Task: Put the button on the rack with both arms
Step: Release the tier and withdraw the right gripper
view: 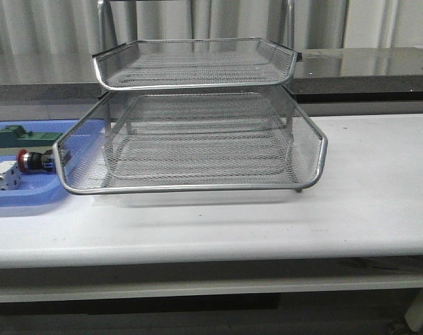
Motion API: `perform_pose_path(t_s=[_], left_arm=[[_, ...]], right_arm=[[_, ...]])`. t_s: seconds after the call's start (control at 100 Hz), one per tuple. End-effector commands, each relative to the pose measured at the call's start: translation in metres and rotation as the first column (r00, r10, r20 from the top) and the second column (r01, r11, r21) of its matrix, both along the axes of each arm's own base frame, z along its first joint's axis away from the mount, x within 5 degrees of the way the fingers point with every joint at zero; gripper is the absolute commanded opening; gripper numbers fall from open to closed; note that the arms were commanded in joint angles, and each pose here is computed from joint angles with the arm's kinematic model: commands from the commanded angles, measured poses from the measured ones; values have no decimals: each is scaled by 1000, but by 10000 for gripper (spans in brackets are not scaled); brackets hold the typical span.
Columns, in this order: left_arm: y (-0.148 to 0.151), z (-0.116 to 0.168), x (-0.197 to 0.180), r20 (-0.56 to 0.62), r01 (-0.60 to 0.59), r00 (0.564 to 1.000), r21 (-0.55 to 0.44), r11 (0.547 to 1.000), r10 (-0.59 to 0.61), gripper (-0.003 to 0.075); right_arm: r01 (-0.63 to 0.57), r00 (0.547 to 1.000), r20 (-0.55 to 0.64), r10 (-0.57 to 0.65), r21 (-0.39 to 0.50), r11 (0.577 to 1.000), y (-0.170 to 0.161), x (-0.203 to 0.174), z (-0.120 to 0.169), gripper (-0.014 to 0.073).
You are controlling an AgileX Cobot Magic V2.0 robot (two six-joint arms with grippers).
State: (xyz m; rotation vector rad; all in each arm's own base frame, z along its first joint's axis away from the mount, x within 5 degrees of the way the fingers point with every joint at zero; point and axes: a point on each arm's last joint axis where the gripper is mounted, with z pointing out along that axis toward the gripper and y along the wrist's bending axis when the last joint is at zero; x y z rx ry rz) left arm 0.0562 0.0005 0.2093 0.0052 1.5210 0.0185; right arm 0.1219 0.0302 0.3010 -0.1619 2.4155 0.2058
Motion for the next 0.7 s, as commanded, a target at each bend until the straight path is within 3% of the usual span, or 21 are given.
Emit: perform_pose_path(t_s=[0.0, 0.39, 0.69], left_arm=[[0, -5, -1, 78, 3, 997, -13, 1000, -2, -20], [0, -5, -1, 78, 3, 997, -13, 1000, -2, -20], [0, -5, -1, 78, 3, 997, -13, 1000, -2, -20]], right_arm=[[20, 994, 103, -20, 0, 1000, -4, -8, 24, 563], [38, 971, 235, -50, 55, 998, -12, -44, 48, 562], [38, 971, 234, -50, 54, 998, -12, -44, 48, 562]])
